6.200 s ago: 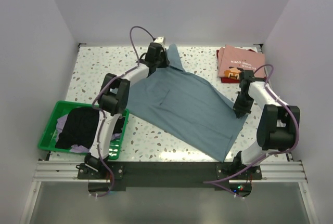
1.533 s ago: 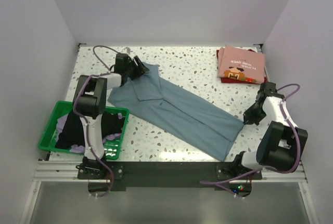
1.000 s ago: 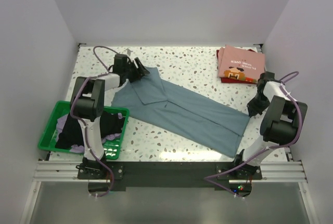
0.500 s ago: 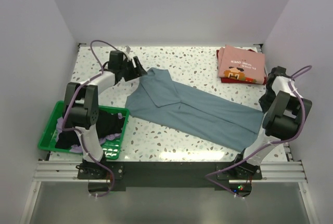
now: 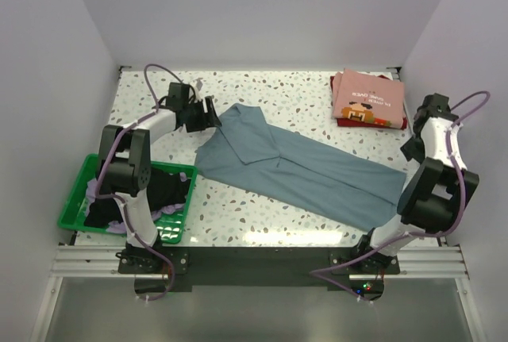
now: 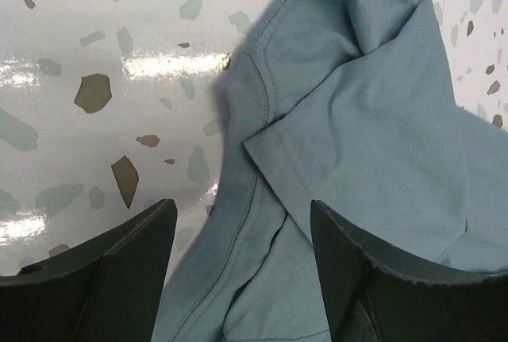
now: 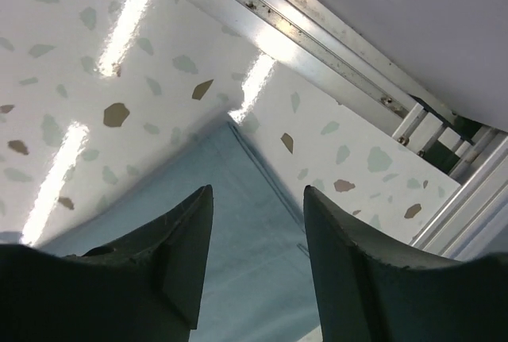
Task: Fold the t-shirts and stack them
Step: Fold the tshirt
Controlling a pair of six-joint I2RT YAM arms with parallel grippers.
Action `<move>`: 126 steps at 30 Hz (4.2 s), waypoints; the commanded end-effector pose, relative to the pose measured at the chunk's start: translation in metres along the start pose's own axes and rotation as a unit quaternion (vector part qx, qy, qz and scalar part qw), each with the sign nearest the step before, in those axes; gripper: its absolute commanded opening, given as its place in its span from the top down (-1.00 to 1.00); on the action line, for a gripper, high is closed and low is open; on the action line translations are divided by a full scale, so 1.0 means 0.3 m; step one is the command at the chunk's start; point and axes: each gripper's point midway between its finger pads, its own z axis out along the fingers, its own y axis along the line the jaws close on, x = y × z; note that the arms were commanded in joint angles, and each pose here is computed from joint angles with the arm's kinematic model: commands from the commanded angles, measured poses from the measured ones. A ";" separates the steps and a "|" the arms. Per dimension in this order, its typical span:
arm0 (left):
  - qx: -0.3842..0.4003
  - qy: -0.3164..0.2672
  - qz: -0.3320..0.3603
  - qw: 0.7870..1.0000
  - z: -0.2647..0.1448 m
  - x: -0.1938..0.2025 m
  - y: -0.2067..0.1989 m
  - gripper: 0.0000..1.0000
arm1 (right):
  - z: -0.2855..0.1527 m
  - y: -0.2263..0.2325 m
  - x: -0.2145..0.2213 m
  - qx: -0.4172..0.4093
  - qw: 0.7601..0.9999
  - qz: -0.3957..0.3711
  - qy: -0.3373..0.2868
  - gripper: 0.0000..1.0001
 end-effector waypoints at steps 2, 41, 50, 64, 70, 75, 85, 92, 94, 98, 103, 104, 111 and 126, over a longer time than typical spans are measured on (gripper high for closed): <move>0.004 -0.014 0.016 1.000 -0.030 -0.046 -0.011 -0.46 | -0.179 0.031 0.016 -0.062 0.997 -0.019 -0.040 -0.08; 0.030 -0.054 0.019 0.998 -0.154 -0.067 -0.021 -0.50 | -0.696 1.139 1.246 -0.341 0.823 -0.448 -0.078 0.23; 0.034 -0.056 0.024 0.998 -0.158 -0.065 -0.026 -0.50 | -0.621 1.135 1.244 -0.327 0.831 -0.446 -0.064 0.38; 0.035 -0.053 0.101 0.993 -0.056 -0.118 -0.122 -0.21 | -0.624 1.088 1.174 -0.337 0.845 -0.412 -0.059 1.00; 0.038 -0.029 0.102 0.994 0.019 -0.095 -0.133 0.06 | -0.616 1.080 1.164 -0.335 0.849 -0.406 -0.048 1.00; 0.046 -0.019 0.115 0.992 0.056 -0.072 -0.172 0.13 | -0.610 1.085 1.160 -0.335 0.850 -0.404 -0.042 1.00; 0.027 -0.007 0.108 0.994 0.128 -0.059 -0.135 0.16 | -0.602 1.086 1.163 -0.335 0.852 -0.402 -0.030 1.00; 0.022 -0.004 0.106 0.994 0.155 -0.054 -0.129 0.22 | -0.600 1.089 1.163 -0.336 0.852 -0.401 -0.027 1.00; 0.023 -0.003 0.107 0.994 0.157 -0.050 -0.134 0.28 | -0.599 1.092 1.162 -0.336 0.851 -0.402 -0.027 1.00; 0.026 0.000 0.107 0.994 0.164 -0.039 -0.139 0.42 | -0.597 1.099 1.162 -0.336 0.852 -0.401 -0.026 1.00; 0.029 0.002 0.104 0.994 0.175 -0.036 -0.143 0.96 | -0.593 1.099 1.155 -0.334 0.853 -0.401 -0.025 1.00; 0.029 0.004 0.103 0.994 0.179 -0.032 -0.140 1.00 | -0.590 1.098 1.151 -0.332 0.854 -0.400 -0.025 1.00; 0.052 -0.013 0.089 0.995 0.119 -0.079 -0.202 1.00 | -0.633 1.069 1.086 -0.333 0.857 -0.392 -0.037 1.00; 0.069 -0.011 0.085 0.994 -0.091 0.025 -0.229 1.00 | -0.674 0.988 1.059 -0.336 0.841 -0.422 -0.032 1.00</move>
